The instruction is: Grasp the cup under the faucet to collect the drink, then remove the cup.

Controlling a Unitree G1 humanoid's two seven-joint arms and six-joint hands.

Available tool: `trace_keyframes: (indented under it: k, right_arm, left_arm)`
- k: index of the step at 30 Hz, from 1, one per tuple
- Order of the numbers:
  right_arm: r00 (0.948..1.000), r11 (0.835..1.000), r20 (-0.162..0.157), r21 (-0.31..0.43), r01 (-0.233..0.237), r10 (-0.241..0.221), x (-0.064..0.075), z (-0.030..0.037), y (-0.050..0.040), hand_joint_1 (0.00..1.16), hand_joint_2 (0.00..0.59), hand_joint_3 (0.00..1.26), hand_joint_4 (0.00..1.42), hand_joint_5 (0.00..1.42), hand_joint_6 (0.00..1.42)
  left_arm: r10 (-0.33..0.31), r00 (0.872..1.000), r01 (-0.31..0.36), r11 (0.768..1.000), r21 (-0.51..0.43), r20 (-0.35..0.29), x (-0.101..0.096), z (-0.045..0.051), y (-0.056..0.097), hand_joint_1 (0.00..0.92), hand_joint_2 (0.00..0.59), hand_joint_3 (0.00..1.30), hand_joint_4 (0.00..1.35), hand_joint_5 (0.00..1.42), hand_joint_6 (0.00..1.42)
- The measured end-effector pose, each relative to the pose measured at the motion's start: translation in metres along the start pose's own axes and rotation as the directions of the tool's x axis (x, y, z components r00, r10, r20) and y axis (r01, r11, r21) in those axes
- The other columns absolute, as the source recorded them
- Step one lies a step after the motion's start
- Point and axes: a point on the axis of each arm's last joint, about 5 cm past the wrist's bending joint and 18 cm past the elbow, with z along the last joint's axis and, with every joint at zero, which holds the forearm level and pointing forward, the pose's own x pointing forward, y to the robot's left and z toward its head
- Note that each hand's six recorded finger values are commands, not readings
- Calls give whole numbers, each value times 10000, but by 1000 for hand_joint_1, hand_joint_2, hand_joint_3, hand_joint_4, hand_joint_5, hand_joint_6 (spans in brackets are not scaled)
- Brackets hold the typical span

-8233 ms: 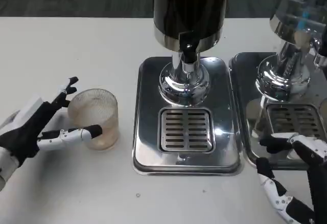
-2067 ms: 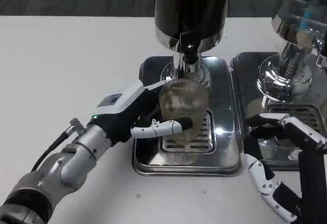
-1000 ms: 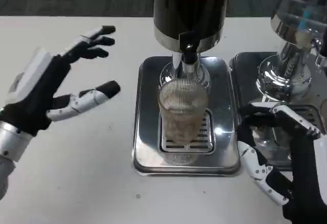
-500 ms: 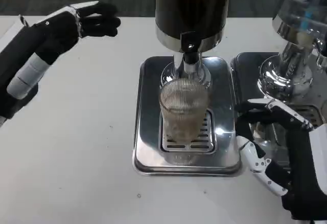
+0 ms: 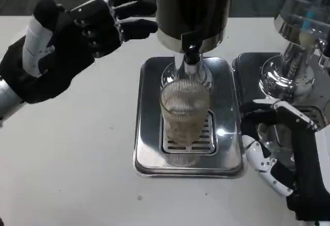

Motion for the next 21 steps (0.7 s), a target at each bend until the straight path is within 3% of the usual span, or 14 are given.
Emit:
trace_keyframes:
  k: [13, 21]
  right_arm:
    - [9992, 9996, -370, 230, 181, -172, -24, -9, 41, 477, 407, 581, 628, 585, 541]
    - [9983, 9992, -514, 288, 277, -262, -40, -15, 63, 485, 409, 581, 628, 585, 540]
  left_arm:
    - [-336, 9970, 379, 9974, -610, 703, 297, 14, 6, 0, 57, 155, 112, 178, 98]
    - [-405, 9983, 446, 9937, -1031, 409, 463, -95, 1, 0, 61, 155, 112, 177, 93]
